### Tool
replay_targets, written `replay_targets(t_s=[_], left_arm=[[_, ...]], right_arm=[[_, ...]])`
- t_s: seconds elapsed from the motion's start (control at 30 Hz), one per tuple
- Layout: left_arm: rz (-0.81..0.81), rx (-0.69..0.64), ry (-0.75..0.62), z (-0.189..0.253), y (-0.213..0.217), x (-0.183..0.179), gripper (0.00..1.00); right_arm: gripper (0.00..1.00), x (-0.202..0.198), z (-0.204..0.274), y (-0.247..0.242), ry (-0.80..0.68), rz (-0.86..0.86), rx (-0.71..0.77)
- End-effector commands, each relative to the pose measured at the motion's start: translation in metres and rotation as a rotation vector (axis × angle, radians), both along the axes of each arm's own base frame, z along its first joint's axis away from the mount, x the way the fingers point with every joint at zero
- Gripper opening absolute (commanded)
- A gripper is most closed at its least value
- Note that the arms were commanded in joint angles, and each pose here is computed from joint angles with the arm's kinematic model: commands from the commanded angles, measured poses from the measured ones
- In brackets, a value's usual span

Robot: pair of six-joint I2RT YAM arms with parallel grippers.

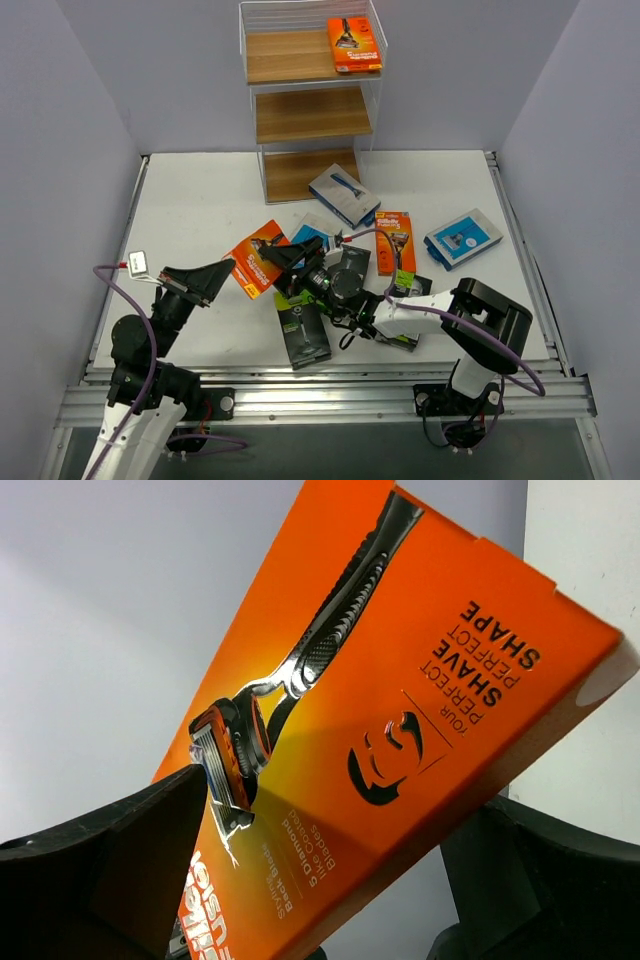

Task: Place and organize the shaving razors onto the shelf
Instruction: Pass the shaving razor from the left arm to the right

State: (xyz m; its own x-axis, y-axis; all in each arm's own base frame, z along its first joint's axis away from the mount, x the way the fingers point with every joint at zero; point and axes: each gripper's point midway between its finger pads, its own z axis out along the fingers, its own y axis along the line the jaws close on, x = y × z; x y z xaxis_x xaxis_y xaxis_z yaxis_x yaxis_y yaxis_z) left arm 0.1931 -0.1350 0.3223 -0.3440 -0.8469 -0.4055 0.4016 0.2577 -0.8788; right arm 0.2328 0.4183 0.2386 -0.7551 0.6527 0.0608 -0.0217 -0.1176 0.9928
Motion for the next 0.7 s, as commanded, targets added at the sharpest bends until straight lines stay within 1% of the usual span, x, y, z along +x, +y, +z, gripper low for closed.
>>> replay_targets(t_s=[0.0, 0.03, 0.07, 0.13, 0.17, 0.2, 0.23, 0.27, 0.3, 0.33, 0.43, 0.47, 0.57, 0.67], left_arm=[[-0.036, -0.032, -0.037, 0.011, -0.003, -0.01, 0.02], [-0.037, -0.026, -0.034, 0.01, -0.003, -0.01, 0.02], [-0.035, -0.018, -0.028, 0.008, -0.003, -0.01, 0.02], [-0.021, 0.024, -0.016, 0.002, -0.002, -0.01, 0.02], [-0.003, 0.046, 0.008, -0.004, 0.001, -0.009, 0.02], [0.01, 0.087, 0.044, -0.015, 0.002, -0.008, 0.02], [0.021, 0.099, 0.048, -0.015, 0.004, -0.009, 0.02], [0.032, 0.111, 0.064, -0.018, 0.006, -0.009, 0.02], [0.037, 0.128, 0.079, -0.024, 0.007, -0.009, 0.02], [0.039, 0.132, 0.082, -0.025, 0.007, -0.009, 0.02], [0.031, 0.133, 0.104, -0.031, 0.006, -0.009, 0.04], [0.026, 0.134, 0.112, -0.034, 0.005, -0.009, 0.17], [0.022, 0.176, 0.14, -0.041, 0.005, -0.008, 0.45], [0.029, 0.271, 0.146, -0.047, 0.007, -0.009, 0.67]], right_arm=[[0.83, -0.021, 0.137, -0.04, -0.246, -0.019, 0.466], [0.79, -0.021, 0.138, -0.04, -0.248, -0.02, 0.462], [0.72, -0.02, 0.139, -0.041, -0.249, -0.026, 0.457], [0.65, -0.02, 0.139, -0.041, -0.252, -0.032, 0.436], [0.55, -0.02, 0.14, -0.04, -0.254, -0.031, 0.43], [0.5, -0.021, 0.141, -0.04, -0.259, -0.032, 0.423], [0.45, -0.021, 0.141, -0.041, -0.26, -0.032, 0.419], [0.34, -0.021, 0.14, -0.041, -0.267, -0.037, 0.41], [0.29, -0.021, 0.14, -0.041, -0.269, -0.036, 0.41], [0.21, -0.022, 0.14, -0.041, -0.272, -0.035, 0.41], [0.13, -0.024, 0.14, -0.036, -0.288, -0.011, 0.41], [0.08, -0.025, 0.141, -0.034, -0.294, -0.002, 0.408], [0.02, -0.027, 0.141, -0.028, -0.304, 0.03, 0.393], [0.0, -0.026, 0.136, -0.025, -0.313, 0.041, 0.332]])
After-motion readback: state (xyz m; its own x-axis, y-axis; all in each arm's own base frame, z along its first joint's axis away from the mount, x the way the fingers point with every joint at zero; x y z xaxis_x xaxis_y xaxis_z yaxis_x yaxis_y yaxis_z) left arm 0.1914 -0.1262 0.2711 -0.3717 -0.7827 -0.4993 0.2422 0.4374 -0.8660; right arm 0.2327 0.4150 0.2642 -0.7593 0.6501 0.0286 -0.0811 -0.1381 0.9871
